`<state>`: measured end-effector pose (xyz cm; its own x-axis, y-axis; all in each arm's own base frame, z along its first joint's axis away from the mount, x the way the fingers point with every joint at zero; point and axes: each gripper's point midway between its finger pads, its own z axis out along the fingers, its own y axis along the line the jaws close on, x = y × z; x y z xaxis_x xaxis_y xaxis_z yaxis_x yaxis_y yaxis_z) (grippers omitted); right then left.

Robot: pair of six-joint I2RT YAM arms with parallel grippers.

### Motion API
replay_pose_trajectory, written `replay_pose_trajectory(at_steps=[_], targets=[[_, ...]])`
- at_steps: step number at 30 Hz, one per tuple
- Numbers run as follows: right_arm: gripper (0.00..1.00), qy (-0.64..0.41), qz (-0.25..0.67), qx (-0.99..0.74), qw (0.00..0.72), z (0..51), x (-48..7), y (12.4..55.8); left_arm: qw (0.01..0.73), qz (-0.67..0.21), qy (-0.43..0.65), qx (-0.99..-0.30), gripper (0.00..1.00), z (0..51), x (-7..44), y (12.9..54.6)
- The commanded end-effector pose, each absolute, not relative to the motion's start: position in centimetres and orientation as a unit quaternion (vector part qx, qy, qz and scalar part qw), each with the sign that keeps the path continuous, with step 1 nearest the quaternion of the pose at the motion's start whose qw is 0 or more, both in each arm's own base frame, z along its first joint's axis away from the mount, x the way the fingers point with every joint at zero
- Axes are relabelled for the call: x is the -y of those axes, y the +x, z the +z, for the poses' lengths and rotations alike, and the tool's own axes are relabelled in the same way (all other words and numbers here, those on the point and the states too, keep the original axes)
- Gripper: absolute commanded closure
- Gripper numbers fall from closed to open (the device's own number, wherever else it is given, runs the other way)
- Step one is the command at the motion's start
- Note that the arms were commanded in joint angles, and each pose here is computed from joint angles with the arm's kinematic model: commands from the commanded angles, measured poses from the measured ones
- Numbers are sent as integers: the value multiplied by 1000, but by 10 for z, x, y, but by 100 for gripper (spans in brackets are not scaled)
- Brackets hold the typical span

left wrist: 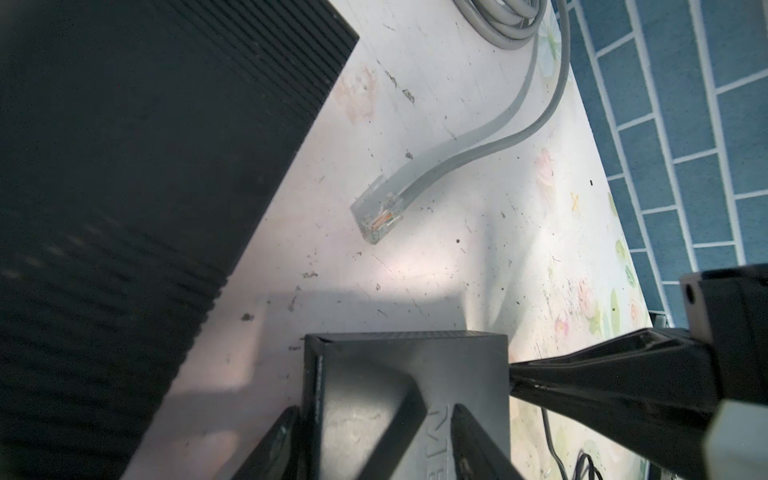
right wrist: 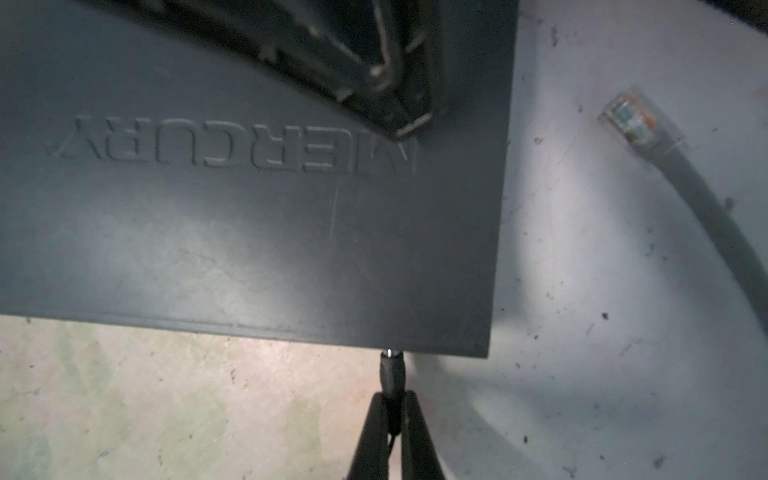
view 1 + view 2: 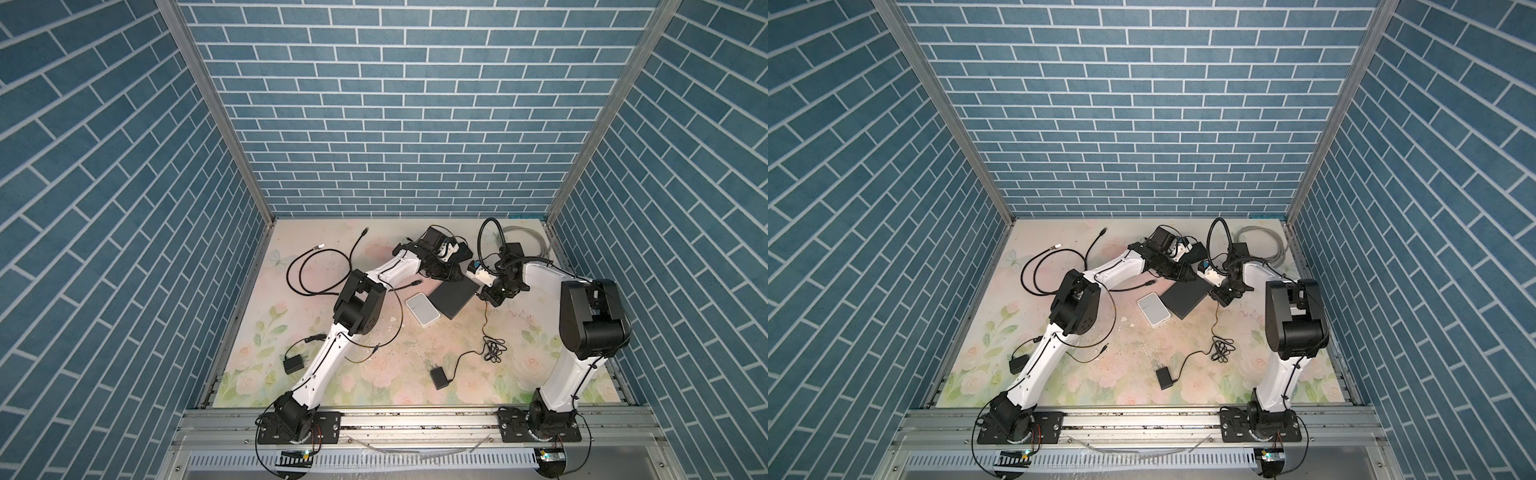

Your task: Insert the plug into the switch port

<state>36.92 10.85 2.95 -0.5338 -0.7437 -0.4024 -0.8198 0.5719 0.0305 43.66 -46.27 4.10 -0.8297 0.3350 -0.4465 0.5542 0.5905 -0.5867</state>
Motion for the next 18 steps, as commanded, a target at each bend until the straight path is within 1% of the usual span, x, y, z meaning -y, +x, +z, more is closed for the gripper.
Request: replay_pose_trajectory(at_steps=[1, 5, 8, 12, 18], targets=[[100, -465, 77, -853, 222, 38, -109, 383, 58, -366, 249, -895, 42, 10, 457, 394], [100, -455, 78, -843, 275, 54, -116, 393, 54, -378, 249, -890, 42, 15, 461, 384], [100, -455, 76, -835, 299, 59, -119, 400, 62, -370, 251, -892, 42, 13, 459, 386], [100, -480, 89, -819, 302, 58, -127, 400, 70, -336, 268, -900, 41, 7, 453, 396], [100, -516, 93, -794, 307, 57, -132, 395, 94, -336, 289, -891, 39, 14, 456, 413]])
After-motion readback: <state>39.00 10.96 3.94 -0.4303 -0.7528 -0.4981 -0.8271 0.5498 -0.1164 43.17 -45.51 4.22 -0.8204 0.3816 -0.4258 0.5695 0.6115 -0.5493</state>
